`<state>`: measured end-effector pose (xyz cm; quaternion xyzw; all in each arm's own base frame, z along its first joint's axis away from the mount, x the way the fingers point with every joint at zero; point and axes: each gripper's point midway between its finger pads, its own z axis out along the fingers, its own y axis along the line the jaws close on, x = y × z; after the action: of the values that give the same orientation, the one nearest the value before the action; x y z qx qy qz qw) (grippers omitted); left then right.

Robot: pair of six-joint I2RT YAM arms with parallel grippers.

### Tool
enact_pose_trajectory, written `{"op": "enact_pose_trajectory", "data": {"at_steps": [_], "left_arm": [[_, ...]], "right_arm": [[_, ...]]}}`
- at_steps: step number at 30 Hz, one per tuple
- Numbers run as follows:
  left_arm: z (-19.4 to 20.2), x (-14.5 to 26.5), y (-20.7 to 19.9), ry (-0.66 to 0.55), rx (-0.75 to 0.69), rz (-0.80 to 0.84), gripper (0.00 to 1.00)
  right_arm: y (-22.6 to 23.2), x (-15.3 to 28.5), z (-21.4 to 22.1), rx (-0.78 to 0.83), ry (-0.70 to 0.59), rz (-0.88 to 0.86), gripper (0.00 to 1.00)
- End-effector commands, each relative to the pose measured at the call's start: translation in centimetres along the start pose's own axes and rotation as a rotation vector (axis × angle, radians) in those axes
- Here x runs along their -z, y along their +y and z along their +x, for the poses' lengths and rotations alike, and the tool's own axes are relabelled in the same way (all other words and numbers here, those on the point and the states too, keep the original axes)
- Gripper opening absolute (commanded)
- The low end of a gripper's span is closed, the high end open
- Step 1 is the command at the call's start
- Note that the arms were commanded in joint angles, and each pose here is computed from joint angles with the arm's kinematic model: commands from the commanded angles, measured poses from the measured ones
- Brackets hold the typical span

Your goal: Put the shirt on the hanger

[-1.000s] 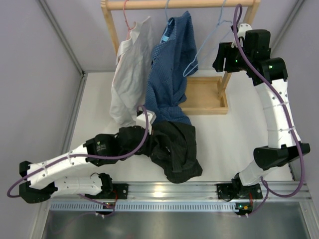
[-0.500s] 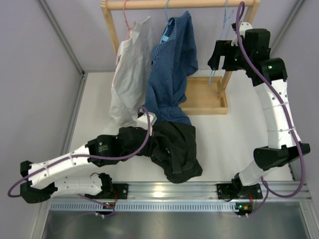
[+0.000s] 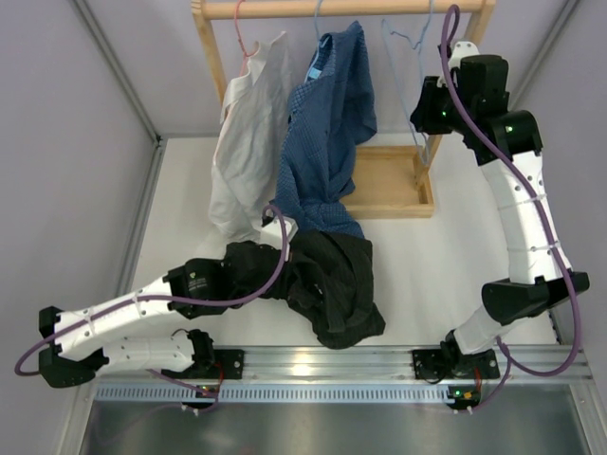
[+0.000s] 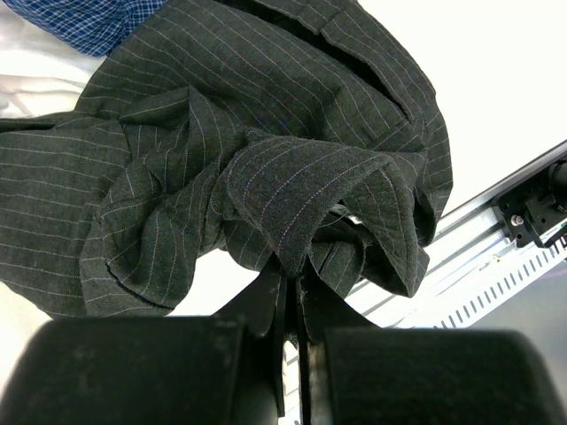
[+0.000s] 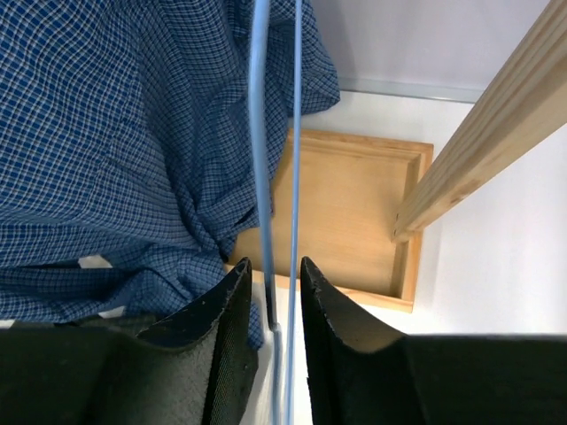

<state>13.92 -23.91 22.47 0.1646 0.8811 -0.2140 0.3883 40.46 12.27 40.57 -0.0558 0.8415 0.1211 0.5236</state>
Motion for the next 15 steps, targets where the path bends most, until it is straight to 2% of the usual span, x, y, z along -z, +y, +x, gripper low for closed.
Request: {"op": "enact_pose_trajectory", "data": {"at_steps": [1,8,11,12,15], "left_arm": [[-1.3,0.4,-0.3,-0.062,0.037,0.022,0.00],[-1.3,0.5,-0.2,-0.064,0.039,0.024,0.00],[-1.3,0.6,-0.2,-0.067,0.040,0.028,0.00],[-1.3,0.6,-0.2,-0.067,0.040,0.028,0.00],[-1.4,0.7,-0.1,-0.073,0.044,0.029,0.00]], "right_arm": [[-0.2,-0.5,-1.7,0.039,-0.073,0.032,0.28],[-0.7,-2.8,-0.3,0.082,-0.030,0.044,0.26],[-0.8,-3.0,0.0,0.092,-0.024,0.055,0.19],[-0.8,-3.0,0.0,0.096,-0.026,0.058,0.12],[-0.7,-2.6,-0.3,0.108,-0.038,0.057,0.06]]}}
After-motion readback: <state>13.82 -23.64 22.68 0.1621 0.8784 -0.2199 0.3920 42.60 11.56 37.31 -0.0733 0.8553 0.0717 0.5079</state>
